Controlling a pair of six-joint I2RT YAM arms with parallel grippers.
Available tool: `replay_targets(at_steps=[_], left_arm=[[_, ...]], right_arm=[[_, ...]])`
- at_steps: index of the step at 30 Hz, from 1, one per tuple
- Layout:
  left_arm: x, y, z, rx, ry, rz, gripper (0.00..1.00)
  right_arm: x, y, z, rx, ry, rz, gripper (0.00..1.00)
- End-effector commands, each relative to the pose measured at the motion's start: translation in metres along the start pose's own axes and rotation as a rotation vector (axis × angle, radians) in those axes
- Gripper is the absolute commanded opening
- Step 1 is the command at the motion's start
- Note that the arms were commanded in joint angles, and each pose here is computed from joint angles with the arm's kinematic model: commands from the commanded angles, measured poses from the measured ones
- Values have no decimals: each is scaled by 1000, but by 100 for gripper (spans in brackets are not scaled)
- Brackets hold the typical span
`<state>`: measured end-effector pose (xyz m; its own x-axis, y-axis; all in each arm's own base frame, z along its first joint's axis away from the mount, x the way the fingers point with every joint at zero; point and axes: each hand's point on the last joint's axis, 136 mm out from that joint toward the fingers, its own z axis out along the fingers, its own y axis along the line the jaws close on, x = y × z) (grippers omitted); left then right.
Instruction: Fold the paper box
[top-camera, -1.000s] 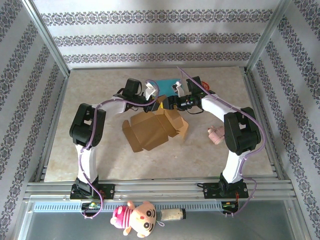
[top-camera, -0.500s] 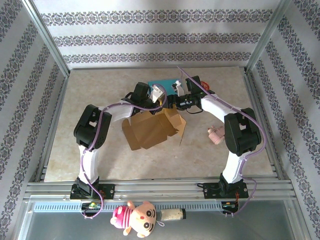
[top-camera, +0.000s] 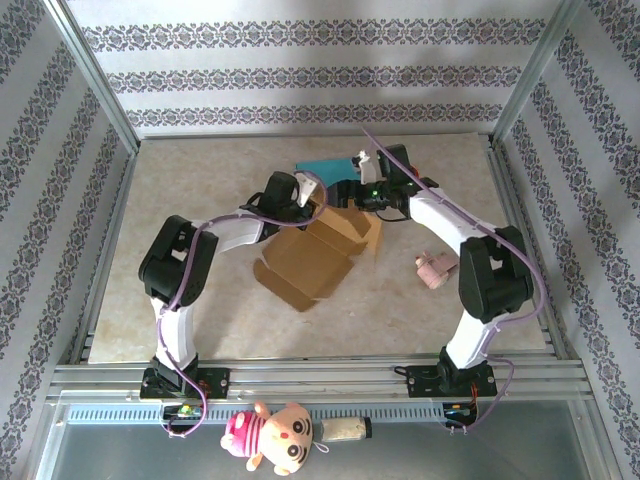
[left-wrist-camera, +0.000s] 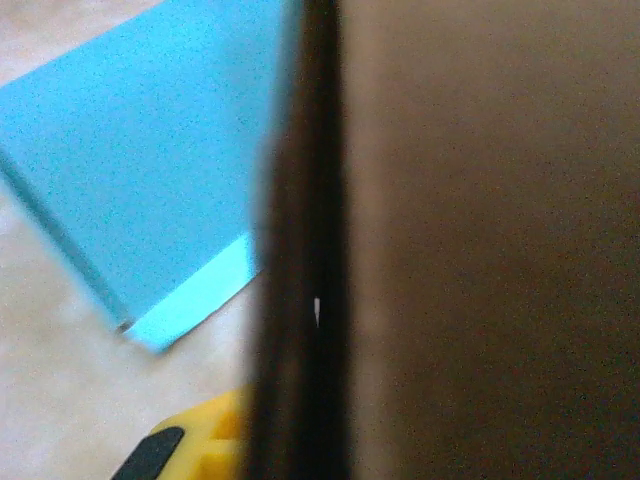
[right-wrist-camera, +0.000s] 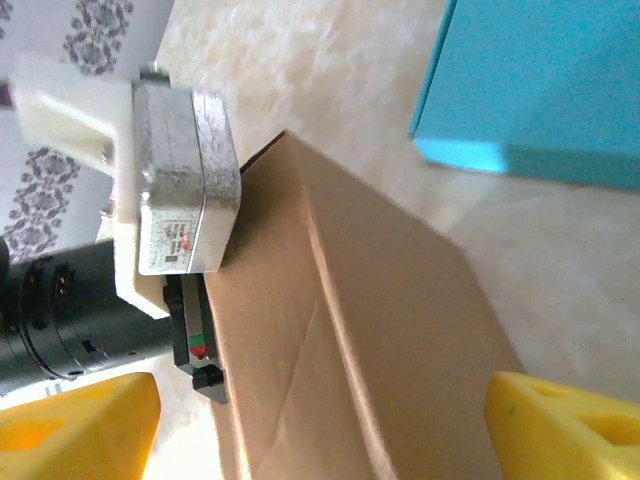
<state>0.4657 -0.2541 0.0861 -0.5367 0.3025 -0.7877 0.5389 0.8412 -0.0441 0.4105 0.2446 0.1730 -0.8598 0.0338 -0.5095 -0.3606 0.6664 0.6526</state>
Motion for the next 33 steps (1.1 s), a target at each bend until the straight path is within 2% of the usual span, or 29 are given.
replay_targets(at_steps=[1,4,6,7,8,9,12,14,17,24,27,29,33], left_arm=[[5,25,-24,-180,-24,-126,0],[15,41,-47,-333,-42,-240,0],[29,57,-66,-485,-29,-369,0],[34,57,-70,-510,-20,-394,0],[38,54,-75,-537,-22,-403,2],[40,49,-79,-555,-39,-398,11],[35,28,-88,-531,-95,-366,32],[28,20,-96,-507,-123,-368,42],[21,14,-114,-487,-160,-377,50],[9,6,-172,-406,-225,-497,59],[-9,13,-190,-355,-195,-540,63],[-21,20,-190,-284,-146,-606,63],[-38,35,-167,-108,-94,-765,66]], right_arm=[[-28,-10,-33,140,-154,72,83],[-35,-30,-59,270,-241,236,82],[-33,-38,-73,356,-286,322,80],[-32,-37,-76,370,-292,333,80],[-30,-35,-79,385,-294,340,80],[-29,-31,-82,398,-297,344,81],[-26,-16,-82,390,-279,317,81],[-23,-7,-81,387,-259,291,81],[-16,0,-78,404,-235,250,81],[1,20,-59,347,-170,250,81],[2,23,-45,302,-151,294,83],[-1,24,-33,270,-140,325,82],[-4,26,-7,219,-114,374,78]])
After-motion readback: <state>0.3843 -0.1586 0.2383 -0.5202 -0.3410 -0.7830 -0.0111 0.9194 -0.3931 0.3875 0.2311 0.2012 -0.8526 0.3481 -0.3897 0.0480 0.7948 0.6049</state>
